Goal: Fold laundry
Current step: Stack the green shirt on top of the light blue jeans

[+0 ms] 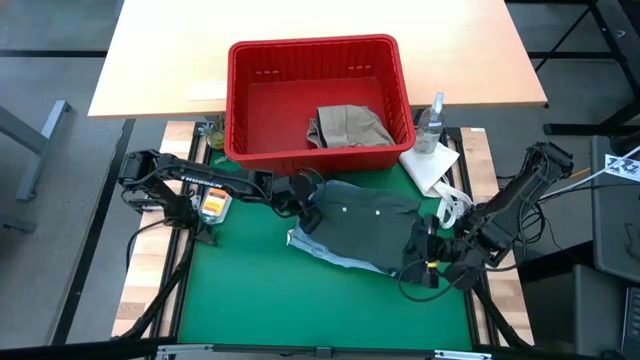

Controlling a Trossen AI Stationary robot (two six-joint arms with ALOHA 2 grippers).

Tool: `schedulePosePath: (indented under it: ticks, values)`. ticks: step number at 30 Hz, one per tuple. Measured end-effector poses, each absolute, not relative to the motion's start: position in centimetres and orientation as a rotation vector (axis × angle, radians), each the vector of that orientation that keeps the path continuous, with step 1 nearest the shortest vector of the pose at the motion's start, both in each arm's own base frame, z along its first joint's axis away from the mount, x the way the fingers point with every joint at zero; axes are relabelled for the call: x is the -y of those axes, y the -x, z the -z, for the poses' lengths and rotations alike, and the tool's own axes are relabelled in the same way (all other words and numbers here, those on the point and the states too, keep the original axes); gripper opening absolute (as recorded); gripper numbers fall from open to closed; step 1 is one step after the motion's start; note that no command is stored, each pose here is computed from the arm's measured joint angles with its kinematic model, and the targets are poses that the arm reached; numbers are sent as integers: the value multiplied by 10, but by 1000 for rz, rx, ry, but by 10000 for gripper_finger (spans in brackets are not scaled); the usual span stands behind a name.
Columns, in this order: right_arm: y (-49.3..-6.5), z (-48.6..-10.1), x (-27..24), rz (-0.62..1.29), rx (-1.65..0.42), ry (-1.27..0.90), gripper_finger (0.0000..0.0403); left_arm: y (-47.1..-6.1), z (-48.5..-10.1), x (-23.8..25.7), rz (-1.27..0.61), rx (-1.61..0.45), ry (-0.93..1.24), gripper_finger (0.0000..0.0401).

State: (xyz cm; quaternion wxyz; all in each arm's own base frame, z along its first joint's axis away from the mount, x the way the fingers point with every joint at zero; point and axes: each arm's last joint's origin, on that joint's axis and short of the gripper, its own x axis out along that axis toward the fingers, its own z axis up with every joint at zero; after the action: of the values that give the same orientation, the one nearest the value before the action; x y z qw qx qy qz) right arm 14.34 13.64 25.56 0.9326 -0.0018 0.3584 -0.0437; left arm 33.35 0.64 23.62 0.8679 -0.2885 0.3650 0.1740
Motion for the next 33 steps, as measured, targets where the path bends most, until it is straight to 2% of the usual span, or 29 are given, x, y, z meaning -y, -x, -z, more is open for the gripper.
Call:
schedulePosePath:
  ticks: [11,14,19,23,27,33]
  values:
    - [-142,-254,-139,1,-820,-51,18,-333,-236,-7,-364,-764,589,36]
    - [-141,-253,-140,-16,-835,-57,50,-333,-236,-7,-365,-764,588,56]
    - [-140,-253,-140,-29,-857,-54,127,-333,-236,-9,-366,-765,580,96]
    - [-136,-249,-139,-84,-952,-56,172,-332,-235,-9,-356,-795,545,121]
    - [-130,-246,-139,-178,-1104,-94,191,-326,-234,-15,-336,-848,534,125]
    - [-124,-246,-138,-196,-1250,-192,195,-316,-246,-20,-333,-845,535,106]
